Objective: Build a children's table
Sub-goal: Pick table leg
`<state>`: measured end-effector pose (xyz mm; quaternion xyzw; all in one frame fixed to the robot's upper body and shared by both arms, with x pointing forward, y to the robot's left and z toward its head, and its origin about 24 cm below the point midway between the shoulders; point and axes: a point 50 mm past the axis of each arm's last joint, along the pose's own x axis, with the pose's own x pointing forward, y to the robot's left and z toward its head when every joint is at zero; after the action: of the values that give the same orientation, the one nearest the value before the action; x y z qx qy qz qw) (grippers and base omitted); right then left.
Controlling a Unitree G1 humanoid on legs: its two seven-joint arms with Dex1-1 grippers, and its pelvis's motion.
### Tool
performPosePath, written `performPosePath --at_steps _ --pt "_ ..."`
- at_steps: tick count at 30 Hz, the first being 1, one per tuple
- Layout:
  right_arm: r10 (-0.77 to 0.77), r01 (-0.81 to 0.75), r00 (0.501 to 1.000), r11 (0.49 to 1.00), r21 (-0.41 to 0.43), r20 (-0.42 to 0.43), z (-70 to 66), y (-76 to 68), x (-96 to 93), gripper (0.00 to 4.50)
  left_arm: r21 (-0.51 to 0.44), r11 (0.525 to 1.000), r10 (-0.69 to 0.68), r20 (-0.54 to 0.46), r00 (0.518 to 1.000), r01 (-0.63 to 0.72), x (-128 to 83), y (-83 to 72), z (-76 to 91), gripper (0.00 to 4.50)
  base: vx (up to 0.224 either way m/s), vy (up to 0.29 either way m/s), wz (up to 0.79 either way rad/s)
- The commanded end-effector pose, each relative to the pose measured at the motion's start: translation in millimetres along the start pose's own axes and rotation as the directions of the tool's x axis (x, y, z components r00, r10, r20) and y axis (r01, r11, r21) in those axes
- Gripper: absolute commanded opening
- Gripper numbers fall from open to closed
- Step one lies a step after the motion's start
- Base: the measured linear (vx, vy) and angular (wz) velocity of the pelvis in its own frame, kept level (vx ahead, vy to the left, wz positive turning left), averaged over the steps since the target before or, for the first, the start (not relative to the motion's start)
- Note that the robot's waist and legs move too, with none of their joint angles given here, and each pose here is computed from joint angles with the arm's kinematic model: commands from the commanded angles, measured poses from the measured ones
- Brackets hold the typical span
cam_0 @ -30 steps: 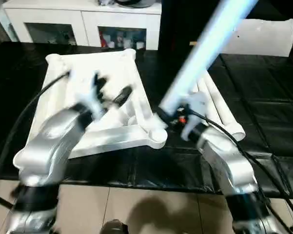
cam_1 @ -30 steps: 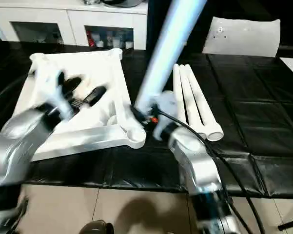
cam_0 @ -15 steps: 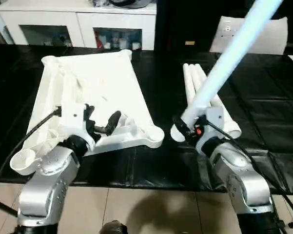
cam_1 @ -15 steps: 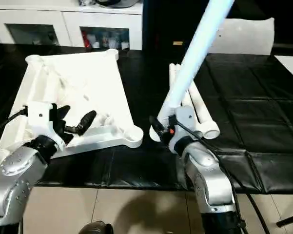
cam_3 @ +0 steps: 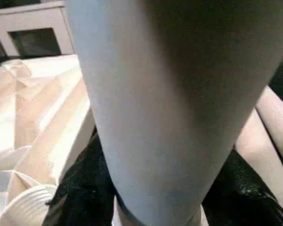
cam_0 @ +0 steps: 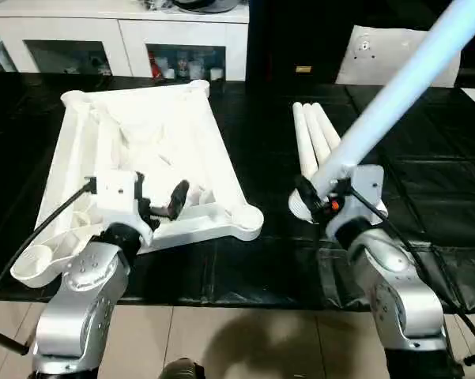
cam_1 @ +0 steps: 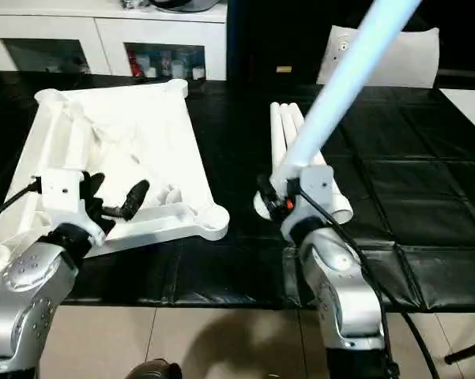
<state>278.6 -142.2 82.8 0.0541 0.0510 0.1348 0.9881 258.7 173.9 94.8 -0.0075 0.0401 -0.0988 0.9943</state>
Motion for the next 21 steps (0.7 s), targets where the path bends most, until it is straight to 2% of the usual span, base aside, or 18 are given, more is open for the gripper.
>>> performPosePath --at_steps 1,6,15,17,21 --pt "-0.027 0.027 1.0 1.0 -0.013 -0.011 2.8 -2.5 -1.6 1.93 0.015 1.0 0.006 0.012 1.0 -0.006 -2 -2.9 1.5 4.5 0.0 0.0 0.0" --pt "-0.008 0.009 1.0 0.998 0.058 -0.023 2.5 -0.6 -3.4 1.93 0.012 1.0 0.017 0.014 1.0 -0.017 -2 -2.0 2.2 4.5 0.0 0.0 0.0" --pt "0.015 -0.013 0.999 0.999 0.045 -0.032 2.2 3.5 -5.6 1.93 0.012 0.999 0.033 0.015 0.999 -0.033 -2 -1.4 2.0 4.5 0.0 0.0 0.0" --pt "0.01 -0.009 1.0 0.999 0.042 -0.024 4.7 3.0 -4.9 1.93 0.038 0.998 0.047 0.03 0.998 -0.048 -2 0.7 5.0 4.5 0.0 0.0 0.0" --pt "0.007 -0.007 1.0 0.999 0.048 -0.007 9.7 3.2 -4.7 1.93 0.022 0.997 0.072 0.07 0.995 -0.074 -2 6.6 13.0 4.5 -0.004 0.038 0.0"
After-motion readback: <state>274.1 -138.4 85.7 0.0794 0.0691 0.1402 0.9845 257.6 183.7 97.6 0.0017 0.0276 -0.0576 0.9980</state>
